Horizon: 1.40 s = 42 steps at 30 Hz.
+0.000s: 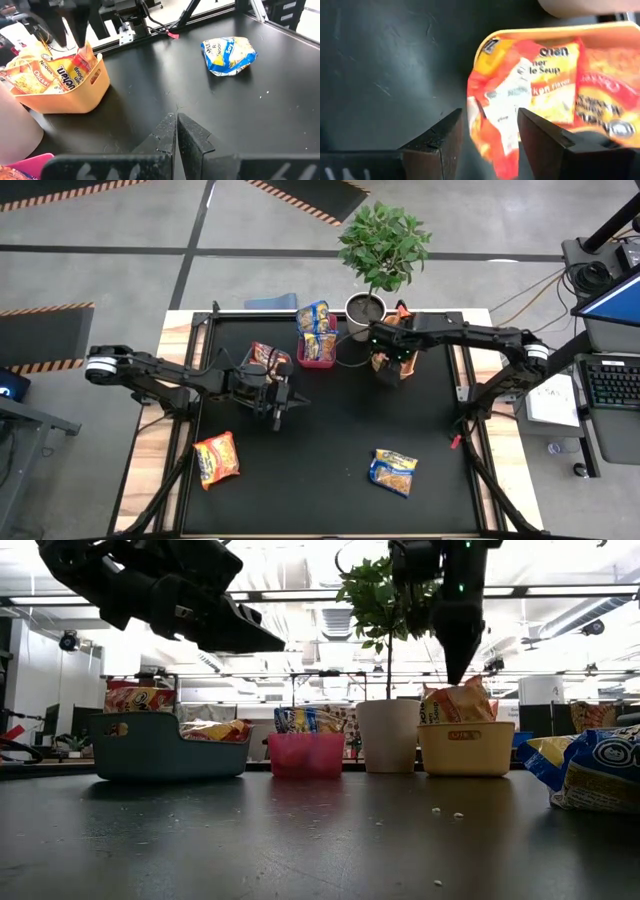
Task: Sort Maruchan noodles
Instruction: Put the blue noodle pack into the red bin
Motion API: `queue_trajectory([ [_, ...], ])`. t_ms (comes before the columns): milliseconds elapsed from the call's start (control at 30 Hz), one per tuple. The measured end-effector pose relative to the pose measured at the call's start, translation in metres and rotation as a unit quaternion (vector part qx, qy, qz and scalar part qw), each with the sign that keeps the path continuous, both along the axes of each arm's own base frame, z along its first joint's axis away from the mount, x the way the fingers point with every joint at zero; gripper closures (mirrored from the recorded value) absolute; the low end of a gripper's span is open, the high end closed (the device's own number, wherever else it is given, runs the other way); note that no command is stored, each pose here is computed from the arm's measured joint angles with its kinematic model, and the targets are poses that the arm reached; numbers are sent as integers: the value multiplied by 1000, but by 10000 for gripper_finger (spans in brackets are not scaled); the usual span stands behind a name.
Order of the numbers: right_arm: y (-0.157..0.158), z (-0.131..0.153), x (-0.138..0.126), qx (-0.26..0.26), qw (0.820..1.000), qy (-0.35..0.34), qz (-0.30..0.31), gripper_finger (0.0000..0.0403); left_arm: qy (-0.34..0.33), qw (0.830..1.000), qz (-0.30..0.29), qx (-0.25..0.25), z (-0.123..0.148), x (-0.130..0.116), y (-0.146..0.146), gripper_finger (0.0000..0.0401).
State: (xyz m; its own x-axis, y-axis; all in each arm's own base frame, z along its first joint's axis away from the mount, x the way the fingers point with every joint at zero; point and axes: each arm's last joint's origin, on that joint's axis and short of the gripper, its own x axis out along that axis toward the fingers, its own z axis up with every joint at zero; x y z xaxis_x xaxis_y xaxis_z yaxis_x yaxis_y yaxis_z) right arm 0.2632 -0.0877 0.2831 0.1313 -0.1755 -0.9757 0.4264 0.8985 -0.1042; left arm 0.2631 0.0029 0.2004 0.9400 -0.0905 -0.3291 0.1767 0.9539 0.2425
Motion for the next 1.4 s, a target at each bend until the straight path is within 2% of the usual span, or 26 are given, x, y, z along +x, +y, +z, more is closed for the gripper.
queue_trajectory([
  [133,12,20,4,25,999,-26,-40,225,-13,1000,3,-9,7,0,0,401],
  [333,54,26,17,70,995,-70,-26,225,-28,999,2,-19,17,-5,-2,401],
  [633,150,-5,25,120,986,-118,16,247,-53,998,-16,-28,35,-18,-12,401],
  [933,228,-43,-14,172,983,-62,-23,315,-57,997,-15,-53,44,-27,-13,401],
  [1067,248,-60,-33,185,981,-38,-38,356,-54,997,-15,-54,43,-27,-13,401],
  [1233,259,-81,-40,214,974,-64,-41,381,-50,997,-15,-50,41,-25,-13,401],
  [1400,247,-103,-38,169,976,-124,-62,382,-49,997,-15,-49,40,-25,-13,401],
])
